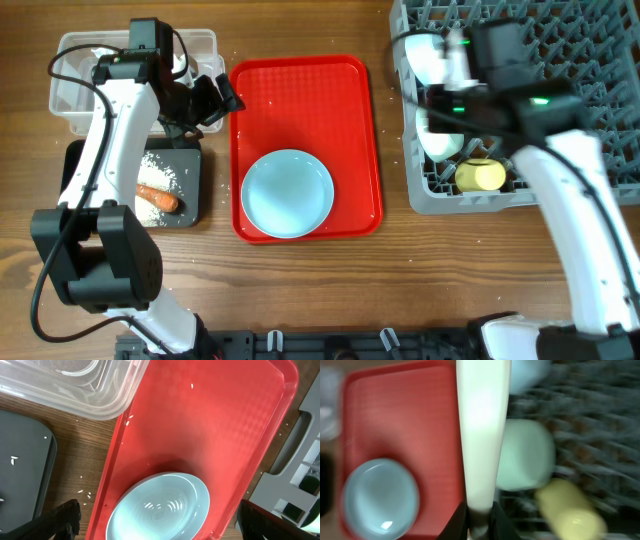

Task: Sort waste into correct bins and load items into the dishwasher rack
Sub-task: 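Grasp the light blue plate edge with the right gripper and lift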

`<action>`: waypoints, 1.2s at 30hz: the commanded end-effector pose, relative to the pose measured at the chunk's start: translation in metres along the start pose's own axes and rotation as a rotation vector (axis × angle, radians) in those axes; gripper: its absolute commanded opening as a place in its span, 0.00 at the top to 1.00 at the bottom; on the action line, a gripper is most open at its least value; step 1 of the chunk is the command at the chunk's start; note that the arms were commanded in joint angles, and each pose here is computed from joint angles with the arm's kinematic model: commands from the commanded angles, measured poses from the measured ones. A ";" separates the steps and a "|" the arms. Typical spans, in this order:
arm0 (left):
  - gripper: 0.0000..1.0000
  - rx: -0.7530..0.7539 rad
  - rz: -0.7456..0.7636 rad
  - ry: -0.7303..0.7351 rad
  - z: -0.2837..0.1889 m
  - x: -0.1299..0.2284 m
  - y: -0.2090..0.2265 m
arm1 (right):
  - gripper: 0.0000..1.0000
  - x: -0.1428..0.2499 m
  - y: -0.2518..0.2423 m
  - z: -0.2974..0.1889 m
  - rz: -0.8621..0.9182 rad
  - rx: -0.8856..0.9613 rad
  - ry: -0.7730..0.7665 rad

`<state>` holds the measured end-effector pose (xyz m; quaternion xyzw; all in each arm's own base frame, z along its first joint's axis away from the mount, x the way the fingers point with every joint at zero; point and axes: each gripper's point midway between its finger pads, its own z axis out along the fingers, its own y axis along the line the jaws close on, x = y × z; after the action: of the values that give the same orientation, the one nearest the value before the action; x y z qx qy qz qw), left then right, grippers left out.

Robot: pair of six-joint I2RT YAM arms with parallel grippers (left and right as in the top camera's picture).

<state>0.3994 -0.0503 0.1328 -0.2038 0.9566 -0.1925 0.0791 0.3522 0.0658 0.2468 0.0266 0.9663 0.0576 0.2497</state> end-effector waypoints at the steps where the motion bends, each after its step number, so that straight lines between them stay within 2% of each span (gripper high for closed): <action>1: 0.00 -0.003 0.002 -0.016 -0.005 -0.001 0.000 | 0.96 0.003 -0.079 -0.006 0.160 0.175 0.016; 8: 0.00 -0.003 0.002 -0.016 -0.005 -0.001 0.000 | 0.96 0.059 -0.165 0.019 0.538 0.332 0.133; 12: 0.00 -0.003 0.002 -0.016 -0.005 -0.001 0.000 | 0.96 0.079 -0.197 0.051 0.836 0.366 0.075; 15: 0.00 -0.003 0.002 -0.016 -0.005 -0.001 0.000 | 0.96 0.088 -0.200 0.070 0.947 0.369 0.041; 19: 0.00 -0.003 0.002 -0.016 -0.005 -0.001 0.000 | 0.93 0.105 -0.204 0.079 0.986 0.405 0.063; 20: 0.00 -0.003 0.002 -0.016 -0.005 -0.001 0.000 | 0.84 0.106 -0.206 0.077 0.980 0.419 0.060; 21: 0.00 -0.003 0.002 -0.016 -0.005 -0.001 0.000 | 0.68 0.105 -0.207 0.076 0.977 0.419 0.057; 23: 0.00 -0.003 0.002 -0.016 -0.005 -0.001 0.000 | 0.09 0.101 -0.207 0.073 0.966 0.415 0.046; 24: 0.00 -0.003 0.002 -0.016 -0.005 -0.001 0.000 | 0.02 0.094 -0.206 0.070 0.928 0.395 0.035; 27: 0.00 -0.003 0.002 -0.016 -0.005 -0.001 0.000 | 0.00 0.061 -0.193 0.050 0.776 0.290 -0.032; 29: 0.00 -0.003 0.002 -0.016 -0.005 -0.001 0.000 | 0.01 0.027 -0.168 0.026 0.609 0.138 -0.116; 31: 0.00 -0.003 0.002 -0.016 -0.005 -0.001 0.000 | 0.10 -0.003 -0.127 0.001 0.425 -0.046 -0.187; 33: 0.00 -0.003 0.002 -0.016 -0.005 -0.001 0.000 | 0.12 -0.014 -0.085 -0.009 0.307 -0.162 -0.200; 36: 0.00 -0.003 0.002 -0.016 -0.005 -0.001 0.000 | 0.12 0.004 0.017 0.016 0.074 -0.305 -0.075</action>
<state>0.3991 -0.0497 0.1324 -0.2042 0.9569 -0.1908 0.0789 0.3590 -0.0056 0.2475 0.1654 0.9172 0.1528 0.3288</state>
